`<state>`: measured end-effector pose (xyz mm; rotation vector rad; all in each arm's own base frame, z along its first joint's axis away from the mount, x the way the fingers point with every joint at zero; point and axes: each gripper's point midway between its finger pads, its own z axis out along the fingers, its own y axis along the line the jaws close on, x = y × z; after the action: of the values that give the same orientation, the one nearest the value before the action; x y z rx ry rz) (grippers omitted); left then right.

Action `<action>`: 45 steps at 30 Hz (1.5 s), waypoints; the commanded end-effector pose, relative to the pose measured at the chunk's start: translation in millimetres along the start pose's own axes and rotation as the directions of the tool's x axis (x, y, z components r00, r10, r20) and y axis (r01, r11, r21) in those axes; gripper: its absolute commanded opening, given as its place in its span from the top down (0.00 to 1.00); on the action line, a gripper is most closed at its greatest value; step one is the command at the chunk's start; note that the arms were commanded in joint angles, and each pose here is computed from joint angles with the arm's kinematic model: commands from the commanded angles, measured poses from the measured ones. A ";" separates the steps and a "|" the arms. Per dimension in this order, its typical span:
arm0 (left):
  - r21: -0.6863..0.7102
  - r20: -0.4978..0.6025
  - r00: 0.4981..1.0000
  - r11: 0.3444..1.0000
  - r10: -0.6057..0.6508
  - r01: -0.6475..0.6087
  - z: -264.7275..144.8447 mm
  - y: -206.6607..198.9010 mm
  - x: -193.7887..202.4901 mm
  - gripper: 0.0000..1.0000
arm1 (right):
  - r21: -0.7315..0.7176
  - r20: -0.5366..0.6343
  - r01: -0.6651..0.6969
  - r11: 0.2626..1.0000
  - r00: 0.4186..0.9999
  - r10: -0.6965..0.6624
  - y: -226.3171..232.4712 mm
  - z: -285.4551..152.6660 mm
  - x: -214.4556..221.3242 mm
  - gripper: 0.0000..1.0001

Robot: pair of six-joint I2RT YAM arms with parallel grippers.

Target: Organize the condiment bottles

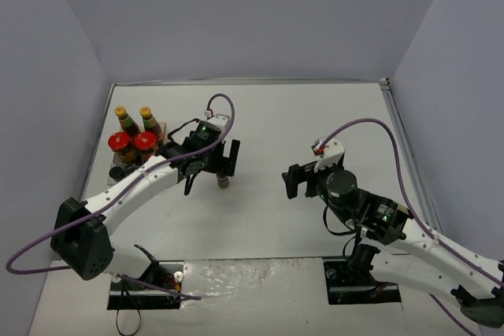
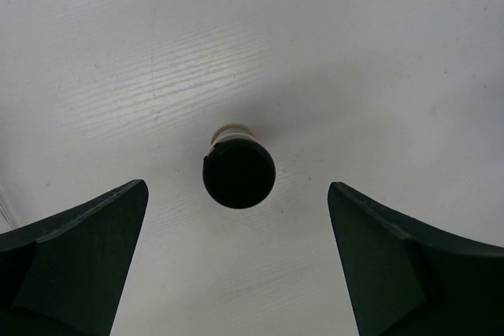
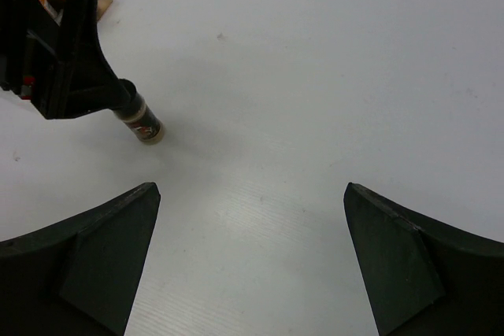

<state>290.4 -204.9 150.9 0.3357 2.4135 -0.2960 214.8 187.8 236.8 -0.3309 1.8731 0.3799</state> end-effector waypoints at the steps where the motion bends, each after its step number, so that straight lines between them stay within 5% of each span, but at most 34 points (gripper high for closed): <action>1: -0.079 0.067 0.998 0.997 -0.021 0.026 1.1 -1.8 -29.0 0.07 | 0.057 0.039 -0.060 0.997 0.998 0.057 -10.8 -1.8 -6.8 0.00; 7: -0.123 0.000 1.000 0.992 -0.026 0.026 16.4 -7.3 -11.9 0.24 | 0.061 0.034 -0.061 0.996 0.998 0.059 -12.8 -2.3 -2.7 0.00; 14: -0.159 -0.001 0.999 0.986 -0.047 0.046 11.2 0.5 -5.8 0.64 | 0.066 0.022 -0.051 0.997 0.999 0.049 -13.1 -0.1 2.4 0.00; 19: -0.154 -0.001 0.999 0.987 -0.051 0.050 12.0 -0.2 -4.5 0.74 | 0.065 0.020 -0.054 0.996 0.998 0.053 -13.7 -0.7 4.7 0.00; 25: -0.169 -0.001 0.998 0.984 -0.057 0.056 4.1 3.5 -6.1 1.00 | 0.053 0.035 -0.071 0.996 0.997 0.069 -14.0 -4.7 3.1 0.00; 45: -0.447 0.175 0.957 0.847 -0.233 0.288 -103.3 169.4 -21.1 1.00 | 0.042 0.024 -0.052 0.998 0.998 0.052 -11.0 -2.3 3.3 0.00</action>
<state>292.7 -45.9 205.2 -0.1927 2.3615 0.1063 209.3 173.4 218.5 -0.2917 1.9122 0.3562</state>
